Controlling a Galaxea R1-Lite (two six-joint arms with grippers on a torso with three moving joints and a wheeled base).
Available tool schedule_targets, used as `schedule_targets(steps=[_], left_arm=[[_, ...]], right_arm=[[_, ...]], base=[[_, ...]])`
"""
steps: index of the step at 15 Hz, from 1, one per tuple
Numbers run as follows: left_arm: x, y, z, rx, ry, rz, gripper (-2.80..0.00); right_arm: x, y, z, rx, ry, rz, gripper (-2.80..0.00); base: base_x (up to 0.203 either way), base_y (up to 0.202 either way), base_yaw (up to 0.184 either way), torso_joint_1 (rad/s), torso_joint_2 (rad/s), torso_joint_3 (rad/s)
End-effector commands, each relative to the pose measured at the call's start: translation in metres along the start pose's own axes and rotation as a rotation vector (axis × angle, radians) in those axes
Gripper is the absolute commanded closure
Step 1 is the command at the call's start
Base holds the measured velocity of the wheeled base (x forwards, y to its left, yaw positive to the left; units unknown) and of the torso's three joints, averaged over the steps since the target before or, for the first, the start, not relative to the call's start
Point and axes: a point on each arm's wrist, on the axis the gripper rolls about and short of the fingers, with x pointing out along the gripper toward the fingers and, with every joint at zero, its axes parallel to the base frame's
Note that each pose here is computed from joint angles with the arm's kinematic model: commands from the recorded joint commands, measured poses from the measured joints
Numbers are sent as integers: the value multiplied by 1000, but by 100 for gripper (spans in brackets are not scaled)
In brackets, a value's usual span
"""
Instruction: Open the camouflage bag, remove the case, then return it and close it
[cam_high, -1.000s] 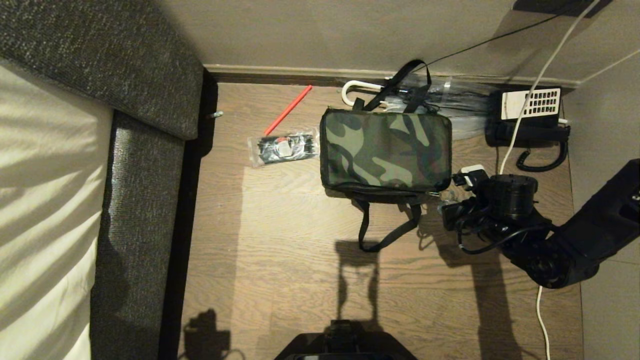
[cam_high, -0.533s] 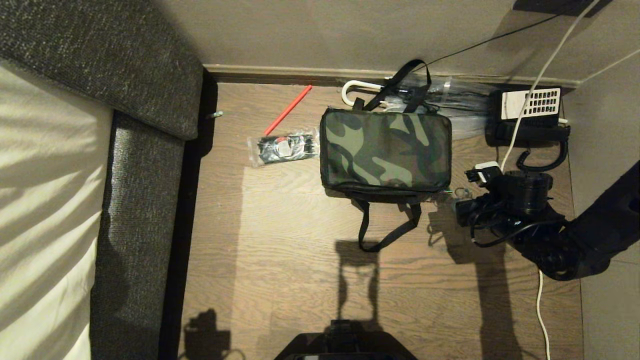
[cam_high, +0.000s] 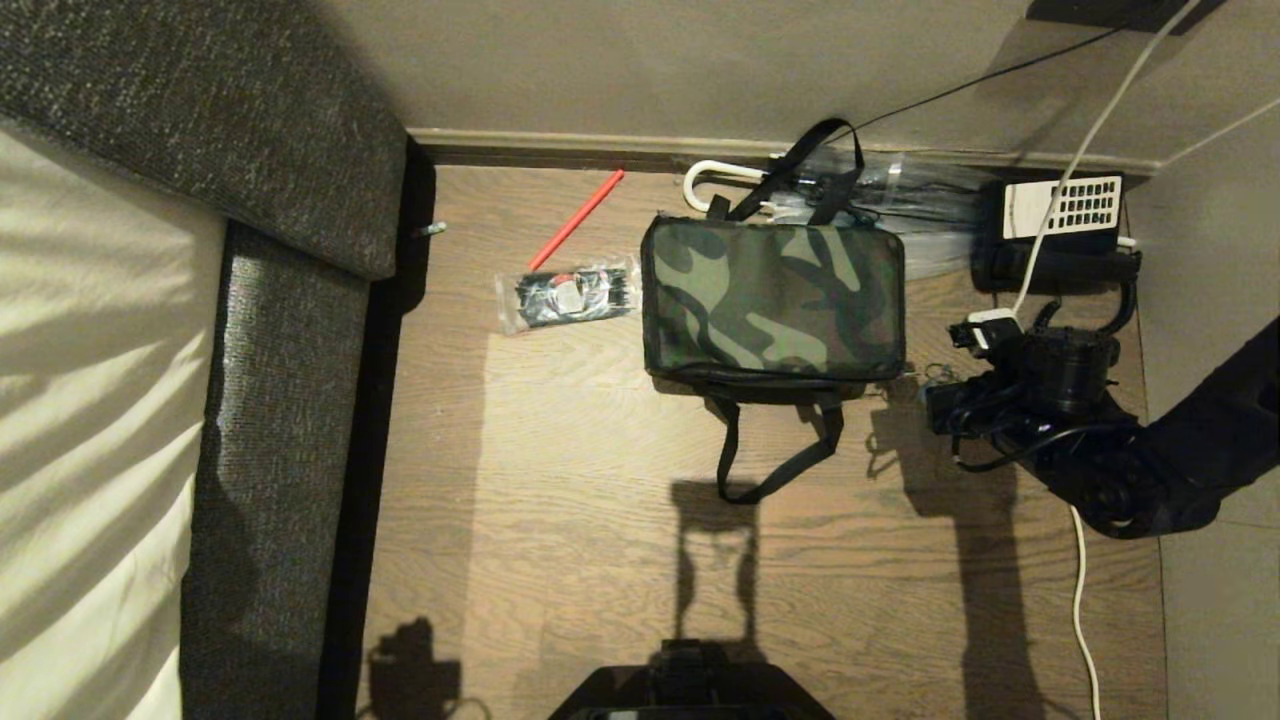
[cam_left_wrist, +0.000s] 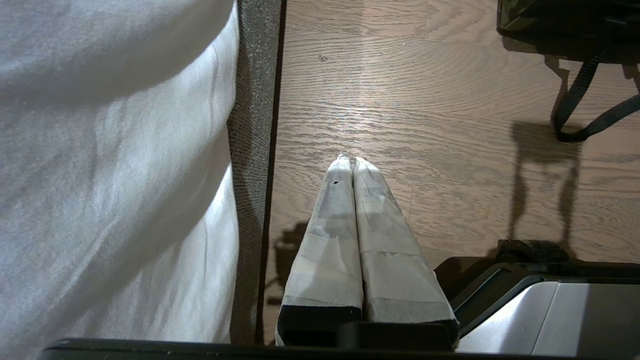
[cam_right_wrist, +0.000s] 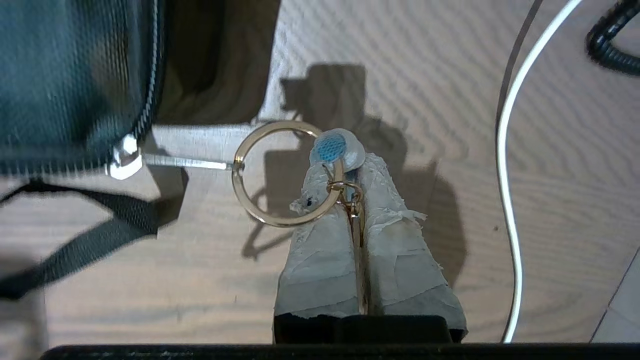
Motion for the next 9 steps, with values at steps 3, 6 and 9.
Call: schedule_targets(steps=[3, 6, 9], left_arm=[[0, 0, -1, 0, 3, 0, 0], [0, 0, -1, 0, 4, 0, 0], [0, 0, 0, 0, 2, 0, 0]], right_arm=[[4, 0, 9, 17, -38, -8, 0], [3, -1, 13, 18, -53, -10, 0], [11, 0, 17, 15, -82, -11, 0]], base=[[0, 0, 0, 0, 0, 0], [0, 0, 0, 0, 0, 0], [0, 0, 0, 0, 0, 0]])
